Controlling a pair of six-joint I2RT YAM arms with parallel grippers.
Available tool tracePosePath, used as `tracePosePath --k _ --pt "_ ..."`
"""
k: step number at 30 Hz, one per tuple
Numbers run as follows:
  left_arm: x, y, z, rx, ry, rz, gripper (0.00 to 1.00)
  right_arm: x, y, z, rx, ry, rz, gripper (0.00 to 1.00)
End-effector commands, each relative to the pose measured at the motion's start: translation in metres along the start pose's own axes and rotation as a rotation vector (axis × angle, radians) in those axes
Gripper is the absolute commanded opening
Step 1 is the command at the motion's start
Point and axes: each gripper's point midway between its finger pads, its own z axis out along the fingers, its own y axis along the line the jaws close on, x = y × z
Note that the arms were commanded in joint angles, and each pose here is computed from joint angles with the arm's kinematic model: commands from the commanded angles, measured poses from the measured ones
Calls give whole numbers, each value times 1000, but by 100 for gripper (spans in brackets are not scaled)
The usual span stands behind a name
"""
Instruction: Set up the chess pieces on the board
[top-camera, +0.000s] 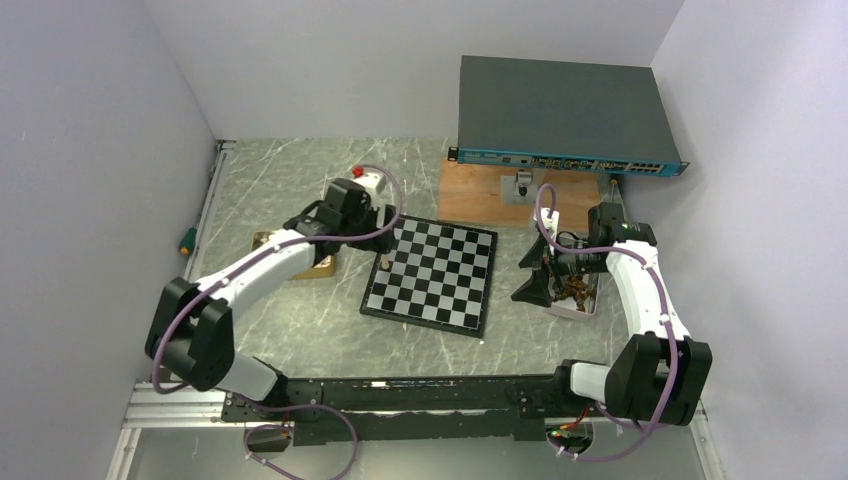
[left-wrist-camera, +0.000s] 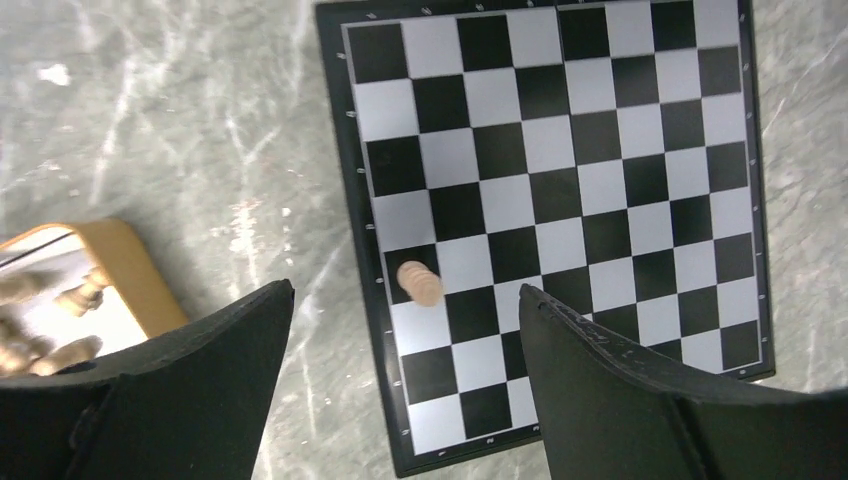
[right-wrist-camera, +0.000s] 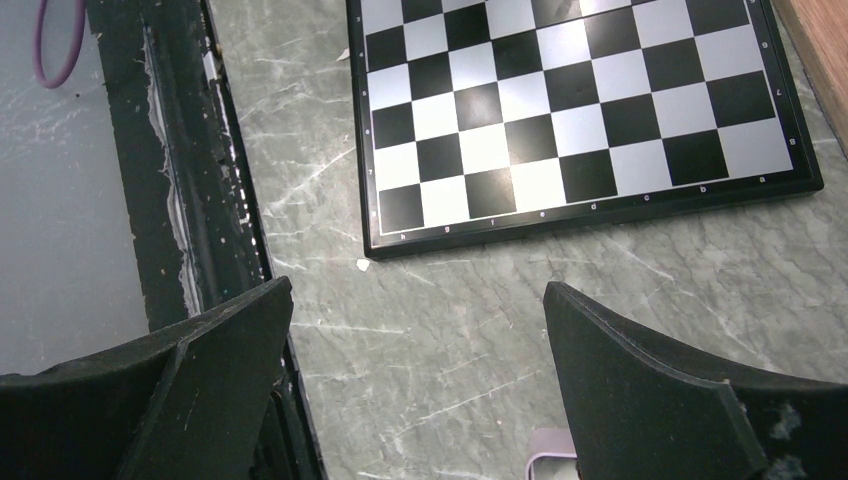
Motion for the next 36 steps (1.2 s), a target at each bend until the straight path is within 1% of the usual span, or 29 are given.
tracePosePath --k 1,6,10,13,16,19,22,27,36 --pt "-35 13 -37 46 -102 -19 88 -23 6 -4 -1 -64 -75 99" --pt "-40 71 -68 -83 -133 -104 89 -26 10 2 -5 -44 -104 99" --pt "-32 114 -91 -189 -96 -135 89 -25 11 6 4 -20 -117 99" --pt "-17 145 -98 -266 -59 -145 89 -25 12 10 4 -6 -123 99" --pt "-1 166 -95 -278 -24 -195 87 -25 12 12 3 1 -128 99" --pt "11 182 -88 -301 11 -234 86 -24 17 17 -19 13 -143 99" --pt "19 191 -81 -311 57 -250 82 -23 17 19 -20 22 -148 99" --pt "36 201 -68 -315 126 -281 70 -22 19 21 -27 30 -148 99" --pt "48 218 -53 -331 198 -321 54 -23 24 24 -53 32 -156 99"
